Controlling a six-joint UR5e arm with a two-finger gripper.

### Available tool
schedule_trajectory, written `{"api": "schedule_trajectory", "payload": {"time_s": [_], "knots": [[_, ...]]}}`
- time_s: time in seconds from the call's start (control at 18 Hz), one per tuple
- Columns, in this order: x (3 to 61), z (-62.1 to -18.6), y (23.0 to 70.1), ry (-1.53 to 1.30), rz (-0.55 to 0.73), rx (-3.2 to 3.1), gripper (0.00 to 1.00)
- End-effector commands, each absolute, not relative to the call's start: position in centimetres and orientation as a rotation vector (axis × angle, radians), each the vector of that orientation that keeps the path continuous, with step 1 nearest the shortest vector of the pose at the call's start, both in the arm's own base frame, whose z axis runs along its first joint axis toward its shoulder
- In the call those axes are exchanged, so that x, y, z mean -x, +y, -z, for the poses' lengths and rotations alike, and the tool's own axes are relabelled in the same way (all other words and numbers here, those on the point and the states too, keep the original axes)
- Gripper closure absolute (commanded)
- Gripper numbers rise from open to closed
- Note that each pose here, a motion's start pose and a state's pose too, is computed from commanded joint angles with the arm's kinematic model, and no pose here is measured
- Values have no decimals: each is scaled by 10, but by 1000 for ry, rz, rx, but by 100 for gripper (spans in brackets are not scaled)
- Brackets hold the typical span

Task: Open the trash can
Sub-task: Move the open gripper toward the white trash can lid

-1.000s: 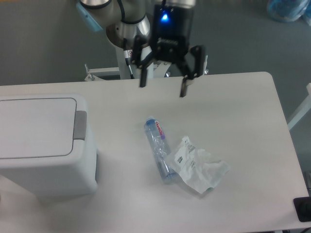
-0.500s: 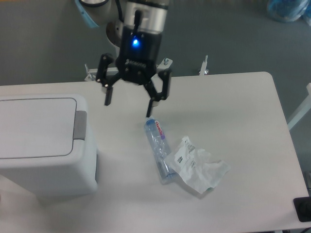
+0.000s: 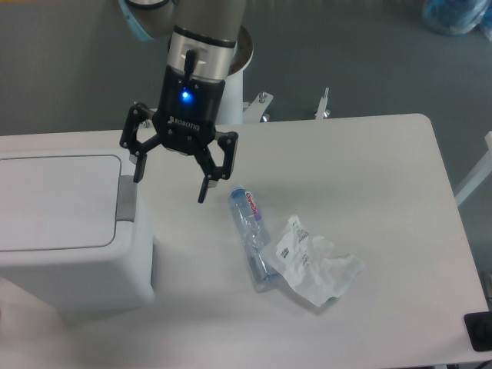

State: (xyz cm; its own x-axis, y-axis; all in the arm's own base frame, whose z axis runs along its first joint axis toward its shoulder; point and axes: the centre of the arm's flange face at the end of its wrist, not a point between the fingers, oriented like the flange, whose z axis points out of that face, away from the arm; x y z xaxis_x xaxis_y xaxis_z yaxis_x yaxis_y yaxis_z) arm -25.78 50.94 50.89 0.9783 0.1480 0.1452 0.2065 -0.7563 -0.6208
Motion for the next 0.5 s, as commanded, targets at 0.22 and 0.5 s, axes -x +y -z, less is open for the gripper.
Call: {"api": "schedule_trajectory", "payload": {"time_s": [0.22,0.5], "knots": [[254,-503,511,-238,114,2442,0],[253,-494,511,-241,126,2452,0]]}}
